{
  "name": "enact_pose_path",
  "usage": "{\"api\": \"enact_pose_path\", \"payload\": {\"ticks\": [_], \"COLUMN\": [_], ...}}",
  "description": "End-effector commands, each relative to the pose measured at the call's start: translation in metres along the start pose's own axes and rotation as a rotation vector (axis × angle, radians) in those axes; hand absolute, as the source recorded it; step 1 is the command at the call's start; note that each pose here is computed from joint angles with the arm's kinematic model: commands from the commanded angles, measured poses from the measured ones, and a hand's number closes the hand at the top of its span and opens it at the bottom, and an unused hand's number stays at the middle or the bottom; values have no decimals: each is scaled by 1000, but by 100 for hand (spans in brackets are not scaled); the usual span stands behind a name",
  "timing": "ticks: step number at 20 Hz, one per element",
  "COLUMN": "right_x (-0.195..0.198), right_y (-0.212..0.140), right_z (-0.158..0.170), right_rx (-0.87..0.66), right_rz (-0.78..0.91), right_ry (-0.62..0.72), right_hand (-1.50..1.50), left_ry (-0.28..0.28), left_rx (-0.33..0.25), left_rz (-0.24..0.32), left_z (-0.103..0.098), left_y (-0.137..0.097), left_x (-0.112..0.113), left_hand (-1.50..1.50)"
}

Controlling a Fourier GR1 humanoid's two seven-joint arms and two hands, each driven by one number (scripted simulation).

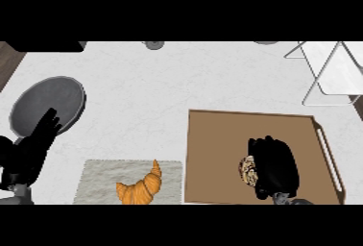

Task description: Pick the cupcake from the tray and place it in the tiered shelf

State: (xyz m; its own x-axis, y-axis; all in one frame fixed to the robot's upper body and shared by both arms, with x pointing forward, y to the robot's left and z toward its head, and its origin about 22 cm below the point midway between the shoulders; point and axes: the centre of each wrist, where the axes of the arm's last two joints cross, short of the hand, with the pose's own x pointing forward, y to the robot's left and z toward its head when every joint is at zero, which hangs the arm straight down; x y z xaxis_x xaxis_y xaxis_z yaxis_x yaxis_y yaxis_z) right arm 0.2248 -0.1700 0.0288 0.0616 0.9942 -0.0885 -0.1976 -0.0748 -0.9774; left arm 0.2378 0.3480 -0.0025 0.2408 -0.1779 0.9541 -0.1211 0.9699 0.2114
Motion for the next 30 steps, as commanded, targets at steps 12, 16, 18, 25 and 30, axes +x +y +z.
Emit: {"api": "enact_pose_path", "payload": {"ticks": [12,16,18,25,30], "right_x": [-58,-47,-49,-31,-12], "right_y": [-127,-181,-204,-272,-299], "right_z": [-114,-129,-133,-143,-151], "right_rx": [-274,-413,-492,-700,-772], "right_rz": [-492,-641,-686,-705,-690], "right_ry": [1096,1150,1167,1193,1182], "right_hand": [150,150,150,150,150], "left_ry": [-41,-44,-38,-28,-41], "left_rx": [-83,-82,-96,-71,-58], "left_rz": [3,-9,-25,-21,-9], "left_z": [-4,-7,-8,-12,-14], "left_y": [-18,-17,-24,-12,-32], "left_x": [10,6,8,11,2], "left_hand": [0,0,0,0,0]}}
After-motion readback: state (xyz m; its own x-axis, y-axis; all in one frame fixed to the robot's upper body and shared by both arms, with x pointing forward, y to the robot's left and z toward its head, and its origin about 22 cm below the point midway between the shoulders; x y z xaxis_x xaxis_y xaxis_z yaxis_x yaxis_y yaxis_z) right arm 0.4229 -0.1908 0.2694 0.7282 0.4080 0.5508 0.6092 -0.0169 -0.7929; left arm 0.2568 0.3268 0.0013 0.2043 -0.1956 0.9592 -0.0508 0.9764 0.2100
